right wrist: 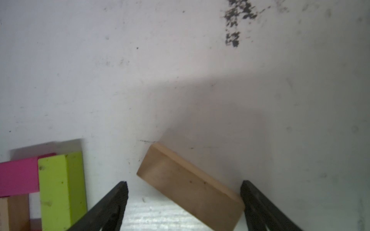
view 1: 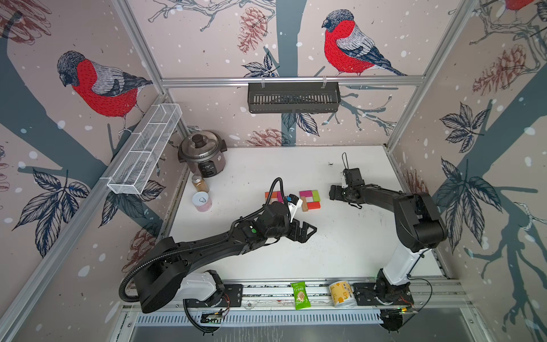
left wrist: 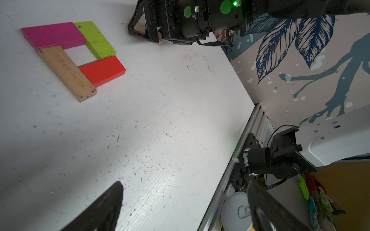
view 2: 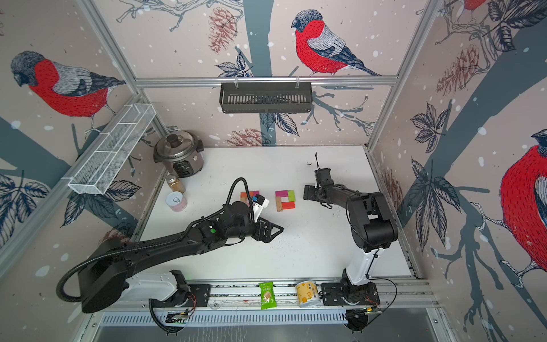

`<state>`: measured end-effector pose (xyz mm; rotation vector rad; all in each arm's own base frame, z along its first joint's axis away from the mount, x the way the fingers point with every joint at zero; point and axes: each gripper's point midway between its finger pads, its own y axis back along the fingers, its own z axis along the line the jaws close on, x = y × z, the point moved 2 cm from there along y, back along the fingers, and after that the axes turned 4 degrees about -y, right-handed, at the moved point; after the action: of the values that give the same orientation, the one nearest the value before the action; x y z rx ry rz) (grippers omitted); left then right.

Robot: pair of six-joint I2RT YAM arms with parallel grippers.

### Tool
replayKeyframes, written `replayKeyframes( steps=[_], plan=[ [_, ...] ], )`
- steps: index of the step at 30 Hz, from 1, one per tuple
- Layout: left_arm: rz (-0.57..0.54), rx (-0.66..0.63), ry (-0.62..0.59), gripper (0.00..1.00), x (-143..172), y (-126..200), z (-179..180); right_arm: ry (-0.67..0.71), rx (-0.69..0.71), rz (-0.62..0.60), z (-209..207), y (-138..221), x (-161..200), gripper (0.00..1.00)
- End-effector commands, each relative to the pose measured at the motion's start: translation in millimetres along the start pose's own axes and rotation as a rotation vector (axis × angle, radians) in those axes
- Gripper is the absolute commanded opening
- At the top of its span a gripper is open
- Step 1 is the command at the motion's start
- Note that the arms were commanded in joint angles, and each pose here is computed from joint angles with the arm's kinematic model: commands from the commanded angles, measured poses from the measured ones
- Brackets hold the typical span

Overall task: Assemble the letter p with building blocks
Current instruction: Pick up the building block from the center of the board.

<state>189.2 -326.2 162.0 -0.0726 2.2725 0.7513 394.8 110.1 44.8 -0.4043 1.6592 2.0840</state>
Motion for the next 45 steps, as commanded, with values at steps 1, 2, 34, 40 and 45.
replayKeyframes(
  steps=[1,2,34,40,45],
  plan=[
    [-0.005,0.004,0.022,0.95,0,0,-1,0.013,0.052,0.054,-6,6,20,0.86],
    [-0.009,0.005,0.023,0.95,0,0,-1,0.015,0.057,0.049,-6,7,21,0.85],
    [-0.075,-0.091,0.083,0.95,5,22,16,0.092,0.109,0.036,10,21,28,0.26],
    [-0.088,-0.095,0.089,0.95,7,27,17,0.08,0.102,0.032,6,23,29,0.15],
    [-0.097,-0.103,0.094,0.95,7,33,18,0.062,0.088,-0.001,7,33,26,0.2]
  ],
)
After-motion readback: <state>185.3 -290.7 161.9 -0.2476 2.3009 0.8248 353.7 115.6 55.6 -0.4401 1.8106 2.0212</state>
